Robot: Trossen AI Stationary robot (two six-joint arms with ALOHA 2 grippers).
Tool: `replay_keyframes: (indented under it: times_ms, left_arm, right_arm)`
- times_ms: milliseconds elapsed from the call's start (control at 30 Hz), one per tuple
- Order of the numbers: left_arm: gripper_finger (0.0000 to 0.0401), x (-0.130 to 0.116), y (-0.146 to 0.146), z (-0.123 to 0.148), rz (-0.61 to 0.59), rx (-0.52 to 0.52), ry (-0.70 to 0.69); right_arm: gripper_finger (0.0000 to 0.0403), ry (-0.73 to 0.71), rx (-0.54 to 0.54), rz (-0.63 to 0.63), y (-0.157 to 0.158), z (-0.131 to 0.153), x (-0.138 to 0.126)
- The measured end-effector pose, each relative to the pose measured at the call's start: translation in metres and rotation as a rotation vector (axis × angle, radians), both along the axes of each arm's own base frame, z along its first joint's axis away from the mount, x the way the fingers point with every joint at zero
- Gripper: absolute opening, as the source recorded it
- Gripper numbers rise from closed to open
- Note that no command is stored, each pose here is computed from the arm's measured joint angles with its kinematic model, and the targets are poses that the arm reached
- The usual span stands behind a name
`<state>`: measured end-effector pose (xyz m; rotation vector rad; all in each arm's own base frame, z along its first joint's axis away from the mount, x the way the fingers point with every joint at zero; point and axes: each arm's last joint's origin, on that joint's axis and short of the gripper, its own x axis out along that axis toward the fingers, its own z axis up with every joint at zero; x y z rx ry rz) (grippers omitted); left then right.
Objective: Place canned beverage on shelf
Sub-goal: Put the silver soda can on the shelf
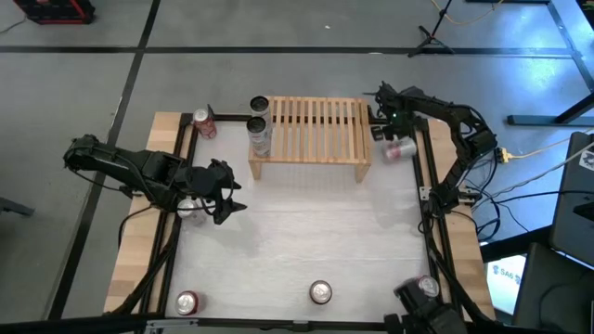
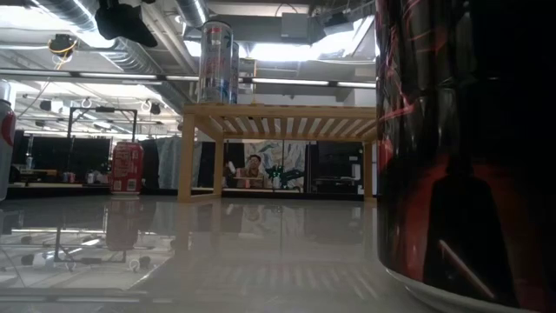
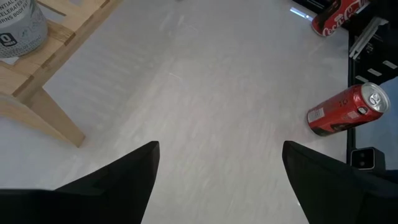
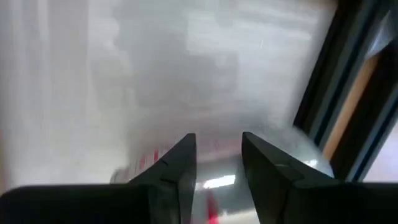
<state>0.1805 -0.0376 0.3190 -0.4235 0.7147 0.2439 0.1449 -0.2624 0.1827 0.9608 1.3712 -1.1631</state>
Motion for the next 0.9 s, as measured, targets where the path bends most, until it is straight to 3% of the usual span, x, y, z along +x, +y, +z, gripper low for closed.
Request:
replay_keyframes:
  times_ms: [367, 533, 700, 800, 900]
  left_arm:
    - [0.0330, 0.000, 0.000, 0.000, 0.002, 0.002, -0.001]
    - [0.0330, 0.000, 0.000, 0.000, 0.002, 0.002, 0.000]
    - [0.0330, 0.000, 0.000, 0.000, 0.003, 0.001, -0.001]
    - [0.0330, 0.001, 0.000, 0.001, 0.007, 0.009, -0.022]
    - [0.0330, 0.004, 0.000, 0.005, 0.007, 0.024, -0.064]
  right_arm:
    - [0.0122, -0.013, 0.194, 0.073, 0.039, 0.030, -0.002]
    - [0.0122, -0.006, 0.178, 0.161, 0.075, 0.063, -0.001]
    - [0.0122, -0.054, 0.047, 0.251, 0.116, 0.089, 0.001]
    - [0.0122, -0.032, -0.142, 0.182, 0.127, 0.081, -0.001]
    - [0.0122, -0.040, -0.225, 0.113, 0.133, 0.058, -0.007]
